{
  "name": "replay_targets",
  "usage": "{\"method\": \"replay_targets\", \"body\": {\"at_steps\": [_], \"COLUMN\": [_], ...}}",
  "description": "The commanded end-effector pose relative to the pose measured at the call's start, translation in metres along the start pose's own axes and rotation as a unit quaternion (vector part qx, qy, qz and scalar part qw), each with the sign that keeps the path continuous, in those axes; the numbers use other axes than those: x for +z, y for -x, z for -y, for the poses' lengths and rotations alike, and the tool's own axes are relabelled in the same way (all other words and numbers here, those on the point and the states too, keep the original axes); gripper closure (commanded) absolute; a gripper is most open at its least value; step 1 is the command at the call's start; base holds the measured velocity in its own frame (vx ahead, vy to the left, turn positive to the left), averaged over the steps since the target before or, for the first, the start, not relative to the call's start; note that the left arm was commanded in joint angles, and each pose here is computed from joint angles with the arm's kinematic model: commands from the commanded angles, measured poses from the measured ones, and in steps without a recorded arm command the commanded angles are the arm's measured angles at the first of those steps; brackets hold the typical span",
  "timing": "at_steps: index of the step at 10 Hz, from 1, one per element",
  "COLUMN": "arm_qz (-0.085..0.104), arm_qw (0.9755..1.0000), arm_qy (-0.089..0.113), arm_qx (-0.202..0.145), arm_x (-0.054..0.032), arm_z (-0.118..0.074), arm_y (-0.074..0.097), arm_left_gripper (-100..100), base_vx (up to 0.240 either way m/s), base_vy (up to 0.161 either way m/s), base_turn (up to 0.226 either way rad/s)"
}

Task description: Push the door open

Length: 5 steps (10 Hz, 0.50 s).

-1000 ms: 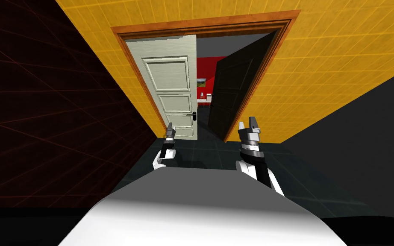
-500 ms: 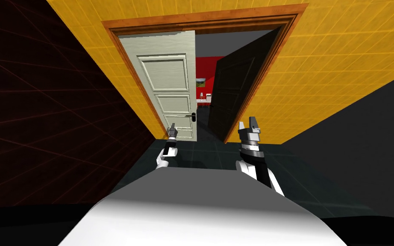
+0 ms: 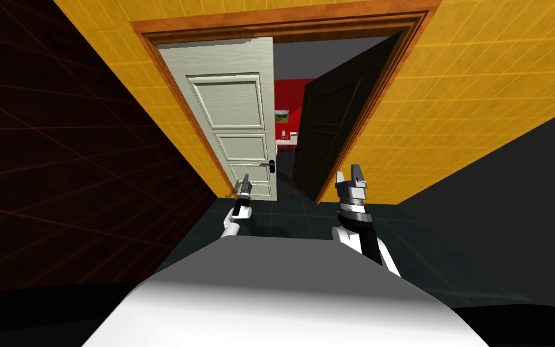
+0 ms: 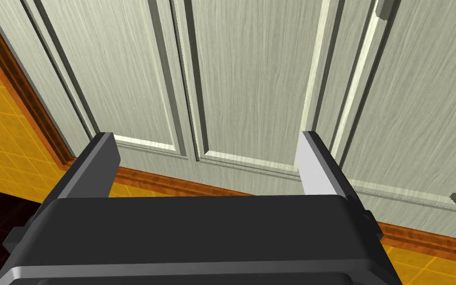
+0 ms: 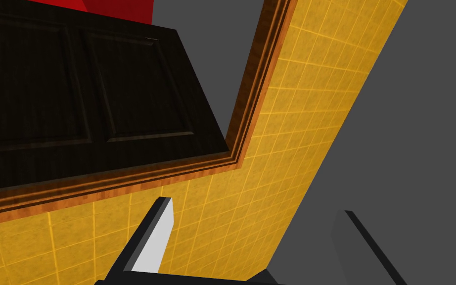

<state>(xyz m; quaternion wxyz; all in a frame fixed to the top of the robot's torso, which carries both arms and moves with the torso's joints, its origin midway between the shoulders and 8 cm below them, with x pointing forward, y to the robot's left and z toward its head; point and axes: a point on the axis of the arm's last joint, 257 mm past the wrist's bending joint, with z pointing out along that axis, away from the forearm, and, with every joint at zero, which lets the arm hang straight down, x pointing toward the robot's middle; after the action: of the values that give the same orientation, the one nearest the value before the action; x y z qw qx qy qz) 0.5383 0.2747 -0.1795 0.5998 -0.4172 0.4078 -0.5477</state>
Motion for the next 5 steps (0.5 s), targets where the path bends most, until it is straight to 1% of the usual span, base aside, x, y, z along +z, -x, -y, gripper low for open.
{"method": "replay_targets", "body": {"at_steps": [1, 3, 5], "arm_qz": [-0.001, -0.002, -0.004], "arm_qw": [1.0000, 0.9998, 0.9993], "arm_qy": [0.006, 0.021, 0.036], "arm_qx": [0.000, -0.003, -0.005], "arm_x": [0.0030, 0.0088, 0.0139], "arm_z": [-0.006, -0.021, -0.035], "arm_y": [-0.001, -0.005, -0.009], "arm_left_gripper": [-100, -100, -100], "base_vx": [0.060, 0.069, 0.097], "base_vy": [-0.008, -0.009, -0.004], "base_turn": [-0.005, -0.011, -0.012]}}
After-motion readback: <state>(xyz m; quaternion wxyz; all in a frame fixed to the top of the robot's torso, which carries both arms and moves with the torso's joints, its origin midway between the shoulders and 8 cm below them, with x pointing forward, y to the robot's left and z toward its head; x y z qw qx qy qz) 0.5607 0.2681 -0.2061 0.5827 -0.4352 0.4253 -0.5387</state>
